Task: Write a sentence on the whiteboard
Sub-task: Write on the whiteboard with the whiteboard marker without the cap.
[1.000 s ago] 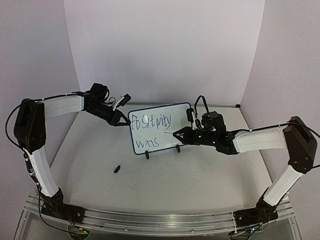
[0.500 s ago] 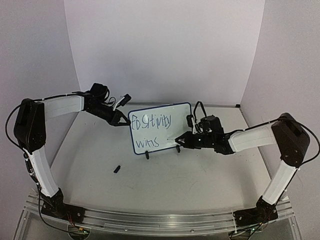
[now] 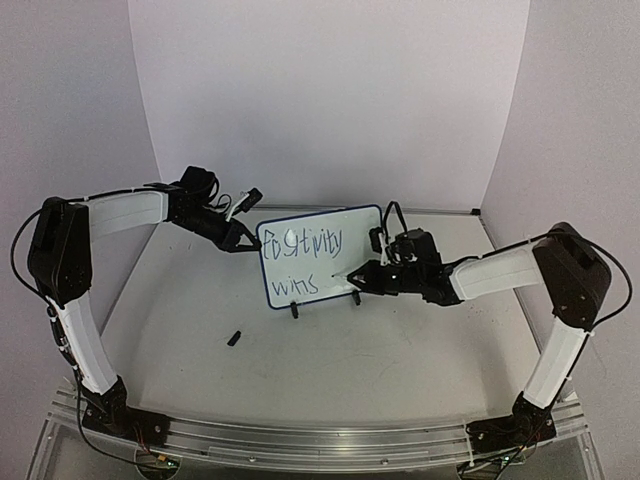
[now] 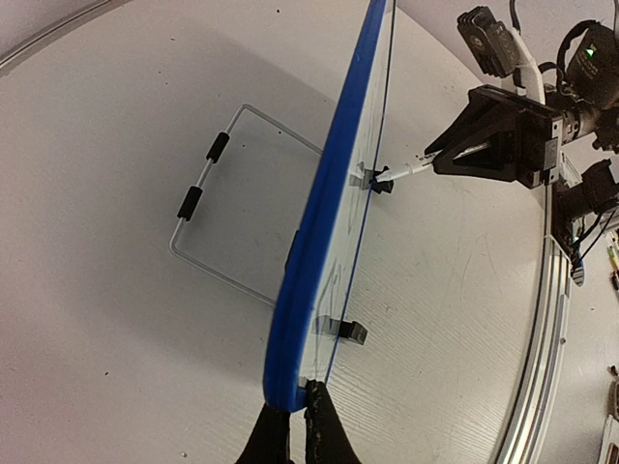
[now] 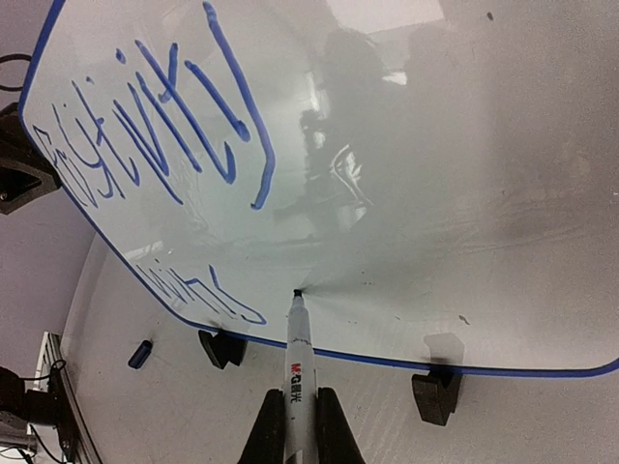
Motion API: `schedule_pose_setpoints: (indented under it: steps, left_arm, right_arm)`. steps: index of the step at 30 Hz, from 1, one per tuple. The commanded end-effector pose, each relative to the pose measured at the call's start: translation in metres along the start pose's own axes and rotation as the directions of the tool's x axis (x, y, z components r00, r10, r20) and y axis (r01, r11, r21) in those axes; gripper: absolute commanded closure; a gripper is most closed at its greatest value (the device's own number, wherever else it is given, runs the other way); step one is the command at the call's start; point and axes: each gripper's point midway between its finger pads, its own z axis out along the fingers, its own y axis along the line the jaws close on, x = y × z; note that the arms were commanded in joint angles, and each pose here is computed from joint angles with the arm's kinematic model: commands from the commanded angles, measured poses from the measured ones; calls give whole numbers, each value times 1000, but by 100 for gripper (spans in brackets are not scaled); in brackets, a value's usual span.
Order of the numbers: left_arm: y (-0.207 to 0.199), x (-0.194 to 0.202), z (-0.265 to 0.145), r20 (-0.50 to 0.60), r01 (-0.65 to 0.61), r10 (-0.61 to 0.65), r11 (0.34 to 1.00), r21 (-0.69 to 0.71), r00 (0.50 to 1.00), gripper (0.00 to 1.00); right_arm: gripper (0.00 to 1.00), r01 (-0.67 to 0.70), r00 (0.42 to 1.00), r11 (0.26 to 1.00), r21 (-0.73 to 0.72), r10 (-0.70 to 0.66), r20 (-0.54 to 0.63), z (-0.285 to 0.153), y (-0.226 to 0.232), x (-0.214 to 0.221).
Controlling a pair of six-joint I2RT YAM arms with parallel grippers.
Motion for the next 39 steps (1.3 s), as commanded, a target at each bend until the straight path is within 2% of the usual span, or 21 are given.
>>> schedule_pose_setpoints:
  steps: [1,13,18,30,39]
  left_arm:
    - [-3,-10,-8,0,-67,68,997,-44,998,100]
    - [-3,-10,-7,-2,-67,67,997,-42,998,100]
    - [-2,-10,-7,0,-67,67,997,-43,998,100]
    - [-3,-10,-8,-1,-69,69,997,-44,998,100]
    - [-3,-10,-8,0,-69,70,997,-44,998,100]
  right_arm:
    - [100,17,999,1000,-22,-17,40,7,7,-18]
    - [100,-9,998,1000,0,9,-62,13,-11,18]
    - [100,-12,1000,999,42,13,-23,7,-16,12]
    - [100,3,996,1000,23,-5,88,-7,7,-30]
    - [100,1,997,1000,14,-2,83,-6,8,-30]
